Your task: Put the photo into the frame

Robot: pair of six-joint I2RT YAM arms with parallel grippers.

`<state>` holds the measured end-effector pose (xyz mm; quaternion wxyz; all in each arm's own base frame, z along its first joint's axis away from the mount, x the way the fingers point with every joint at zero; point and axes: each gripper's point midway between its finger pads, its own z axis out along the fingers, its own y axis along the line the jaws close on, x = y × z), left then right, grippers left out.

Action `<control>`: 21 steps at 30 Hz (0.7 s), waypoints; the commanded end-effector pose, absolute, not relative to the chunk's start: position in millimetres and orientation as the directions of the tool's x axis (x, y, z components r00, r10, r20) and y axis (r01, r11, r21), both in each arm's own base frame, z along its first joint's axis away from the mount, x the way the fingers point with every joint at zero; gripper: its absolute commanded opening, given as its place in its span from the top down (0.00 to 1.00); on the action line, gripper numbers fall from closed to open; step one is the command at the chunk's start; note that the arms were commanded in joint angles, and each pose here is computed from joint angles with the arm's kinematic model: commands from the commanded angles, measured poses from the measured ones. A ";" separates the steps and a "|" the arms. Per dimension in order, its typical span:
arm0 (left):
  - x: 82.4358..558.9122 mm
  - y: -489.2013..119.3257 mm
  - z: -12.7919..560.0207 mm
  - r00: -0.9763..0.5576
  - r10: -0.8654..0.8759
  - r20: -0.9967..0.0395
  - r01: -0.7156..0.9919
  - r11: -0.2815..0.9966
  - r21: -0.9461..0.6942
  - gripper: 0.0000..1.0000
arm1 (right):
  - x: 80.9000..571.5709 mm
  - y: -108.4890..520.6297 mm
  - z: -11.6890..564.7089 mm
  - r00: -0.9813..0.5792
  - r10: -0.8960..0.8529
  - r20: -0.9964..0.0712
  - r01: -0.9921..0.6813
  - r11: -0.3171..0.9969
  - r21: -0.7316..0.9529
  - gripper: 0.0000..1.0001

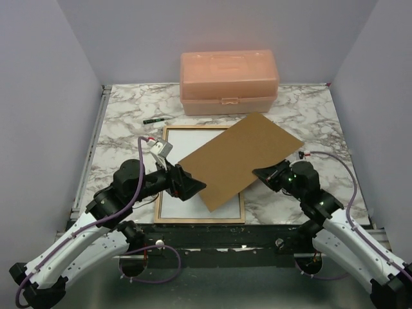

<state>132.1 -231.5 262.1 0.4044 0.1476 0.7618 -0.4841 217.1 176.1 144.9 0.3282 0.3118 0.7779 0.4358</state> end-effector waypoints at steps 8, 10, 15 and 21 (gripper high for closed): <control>128.5 -223.7 263.1 -0.624 -0.114 -0.773 0.624 0.523 -0.581 0.09 | 215.4 193.1 253.6 -0.747 0.452 -0.487 -0.049 0.693 0.719 0.99; 128.4 -222.2 259.7 -0.630 -0.113 -0.768 0.614 0.533 -0.582 0.09 | 217.0 195.0 277.1 -0.748 0.404 -0.527 -0.103 0.713 0.693 0.99; 127.3 -218.5 256.0 -0.639 -0.112 -0.761 0.600 0.547 -0.584 0.09 | 219.9 197.0 317.2 -0.763 0.287 -0.579 -0.184 0.763 0.620 1.00; 126.8 -213.4 244.6 -0.654 -0.092 -0.751 0.578 0.579 -0.575 0.09 | 223.9 185.5 353.2 -0.740 0.214 -0.638 -0.219 0.820 0.529 1.00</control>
